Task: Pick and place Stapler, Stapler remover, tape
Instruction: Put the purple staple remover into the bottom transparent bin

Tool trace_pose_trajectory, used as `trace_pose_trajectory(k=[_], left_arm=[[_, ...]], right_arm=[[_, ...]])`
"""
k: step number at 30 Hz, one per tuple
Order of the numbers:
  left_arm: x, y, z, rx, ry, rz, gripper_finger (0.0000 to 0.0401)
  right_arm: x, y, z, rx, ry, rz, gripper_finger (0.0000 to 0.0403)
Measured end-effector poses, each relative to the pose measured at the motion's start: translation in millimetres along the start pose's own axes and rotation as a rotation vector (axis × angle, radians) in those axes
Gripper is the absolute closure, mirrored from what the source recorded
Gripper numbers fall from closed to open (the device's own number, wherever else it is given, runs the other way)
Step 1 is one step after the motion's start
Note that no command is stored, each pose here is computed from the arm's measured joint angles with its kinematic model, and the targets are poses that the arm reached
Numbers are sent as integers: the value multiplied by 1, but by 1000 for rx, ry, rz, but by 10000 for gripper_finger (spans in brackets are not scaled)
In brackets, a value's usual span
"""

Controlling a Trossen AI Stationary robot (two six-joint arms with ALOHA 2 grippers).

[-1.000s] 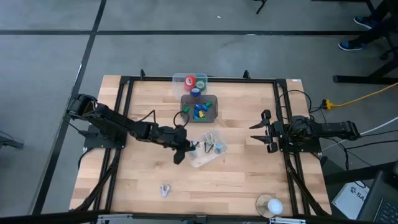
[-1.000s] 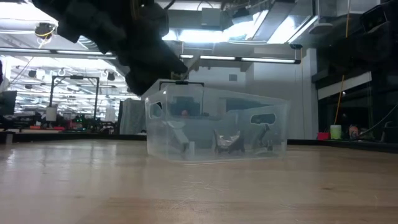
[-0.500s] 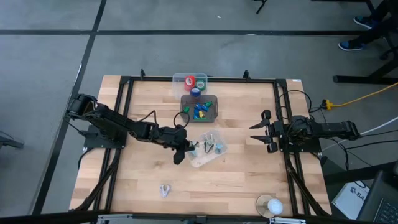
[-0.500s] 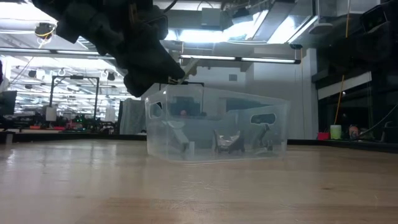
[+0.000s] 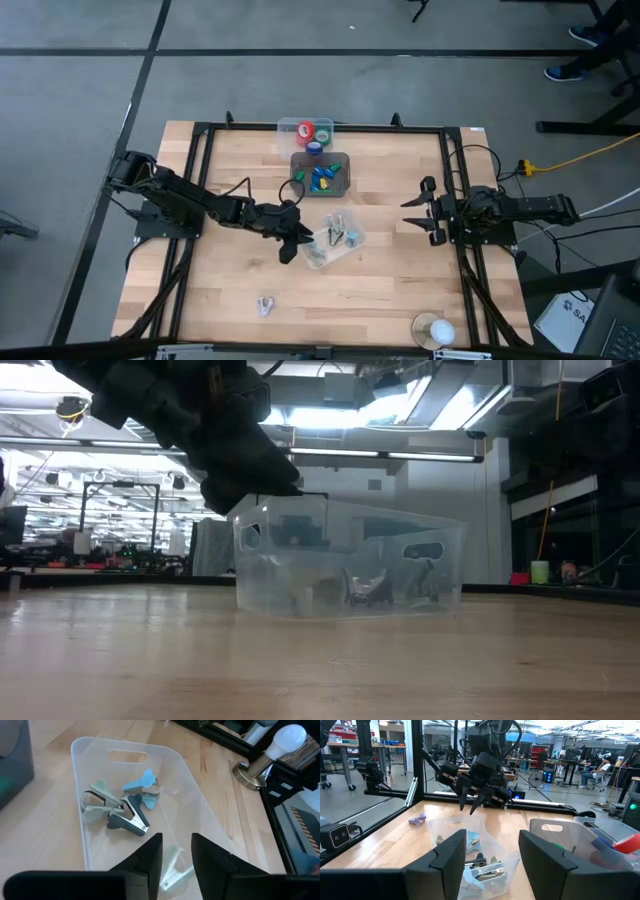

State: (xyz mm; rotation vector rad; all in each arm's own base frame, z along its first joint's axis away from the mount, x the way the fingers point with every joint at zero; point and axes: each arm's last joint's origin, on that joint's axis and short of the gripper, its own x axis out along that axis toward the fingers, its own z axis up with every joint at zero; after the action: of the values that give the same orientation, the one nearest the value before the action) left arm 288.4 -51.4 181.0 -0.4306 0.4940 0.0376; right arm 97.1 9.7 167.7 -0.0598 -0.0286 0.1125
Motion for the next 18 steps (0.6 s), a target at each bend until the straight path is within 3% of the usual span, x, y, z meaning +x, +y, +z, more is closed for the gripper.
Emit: trace_pose_trajectory(k=[10, 18], left_arm=[[0, 0, 1, 0, -14, 10, 274], [-2, -14, -2, 13, -12, -103, 273]], right_arm=[[0, 0, 0, 0, 1, 0, 215], [0, 0, 0, 0, 1, 0, 215]])
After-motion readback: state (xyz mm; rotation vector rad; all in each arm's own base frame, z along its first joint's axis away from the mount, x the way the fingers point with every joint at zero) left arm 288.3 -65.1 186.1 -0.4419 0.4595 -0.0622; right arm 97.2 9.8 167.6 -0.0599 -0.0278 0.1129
